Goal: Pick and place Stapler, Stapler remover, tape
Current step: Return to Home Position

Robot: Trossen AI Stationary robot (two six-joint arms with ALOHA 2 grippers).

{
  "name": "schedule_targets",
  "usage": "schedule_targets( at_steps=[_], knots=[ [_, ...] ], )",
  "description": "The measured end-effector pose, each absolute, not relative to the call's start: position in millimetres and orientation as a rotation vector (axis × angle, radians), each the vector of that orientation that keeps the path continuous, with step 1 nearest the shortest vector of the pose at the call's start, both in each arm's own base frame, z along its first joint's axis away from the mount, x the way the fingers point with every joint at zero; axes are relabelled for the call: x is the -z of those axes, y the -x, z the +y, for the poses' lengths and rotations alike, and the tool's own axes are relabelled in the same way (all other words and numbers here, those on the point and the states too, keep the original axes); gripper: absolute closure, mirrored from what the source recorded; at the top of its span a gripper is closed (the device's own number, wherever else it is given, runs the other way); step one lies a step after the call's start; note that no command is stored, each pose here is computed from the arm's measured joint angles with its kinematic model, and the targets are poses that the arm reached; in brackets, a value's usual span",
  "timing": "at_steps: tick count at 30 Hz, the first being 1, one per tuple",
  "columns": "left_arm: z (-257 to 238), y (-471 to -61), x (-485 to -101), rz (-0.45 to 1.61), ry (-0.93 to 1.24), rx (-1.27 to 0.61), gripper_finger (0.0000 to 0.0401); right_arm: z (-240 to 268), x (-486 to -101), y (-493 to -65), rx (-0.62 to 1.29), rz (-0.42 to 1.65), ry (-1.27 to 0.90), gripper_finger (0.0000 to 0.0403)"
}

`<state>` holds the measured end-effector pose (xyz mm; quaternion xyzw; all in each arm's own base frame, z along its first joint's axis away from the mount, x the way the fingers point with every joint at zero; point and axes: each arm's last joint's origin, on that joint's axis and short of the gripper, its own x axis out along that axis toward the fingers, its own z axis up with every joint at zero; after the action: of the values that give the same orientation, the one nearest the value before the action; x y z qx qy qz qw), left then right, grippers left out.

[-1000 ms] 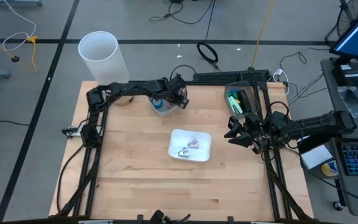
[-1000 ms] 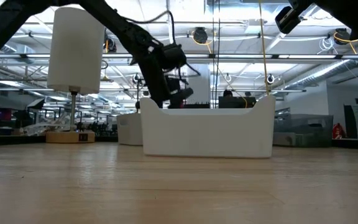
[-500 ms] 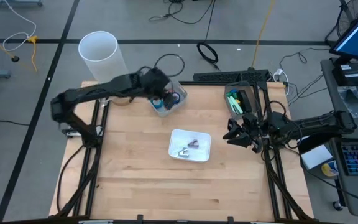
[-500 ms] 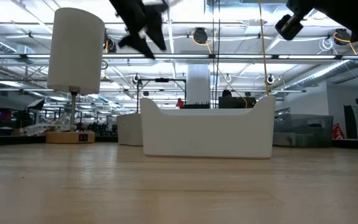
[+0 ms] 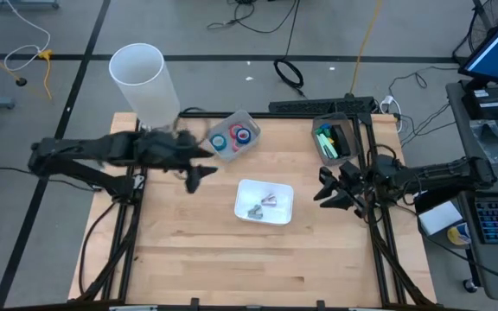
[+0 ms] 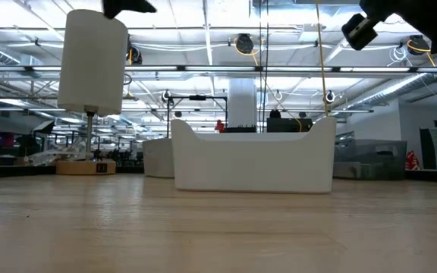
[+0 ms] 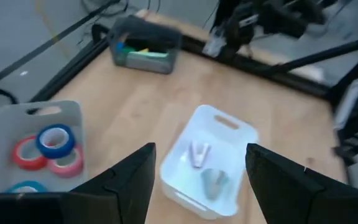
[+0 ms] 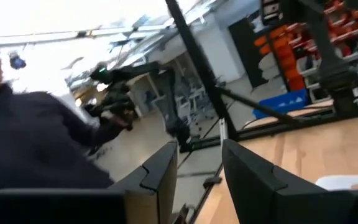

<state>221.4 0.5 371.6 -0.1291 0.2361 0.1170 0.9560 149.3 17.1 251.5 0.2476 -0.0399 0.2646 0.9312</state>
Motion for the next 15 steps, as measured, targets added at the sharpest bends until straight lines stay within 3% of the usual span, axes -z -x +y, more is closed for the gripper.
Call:
schedule_targets(
  at_steps=[8, 15],
  knots=[
    [-17, -159, -322, 0.217, 0.342, -0.088, 0.0153, 15, -245, -138, -0.521, -0.002, -0.446, 0.028],
    [-22, -126, -286, 0.15, 0.392, 0.002, 0.0153, 10, -246, -128, -0.469, 0.002, -0.465, 0.028]
  ],
)
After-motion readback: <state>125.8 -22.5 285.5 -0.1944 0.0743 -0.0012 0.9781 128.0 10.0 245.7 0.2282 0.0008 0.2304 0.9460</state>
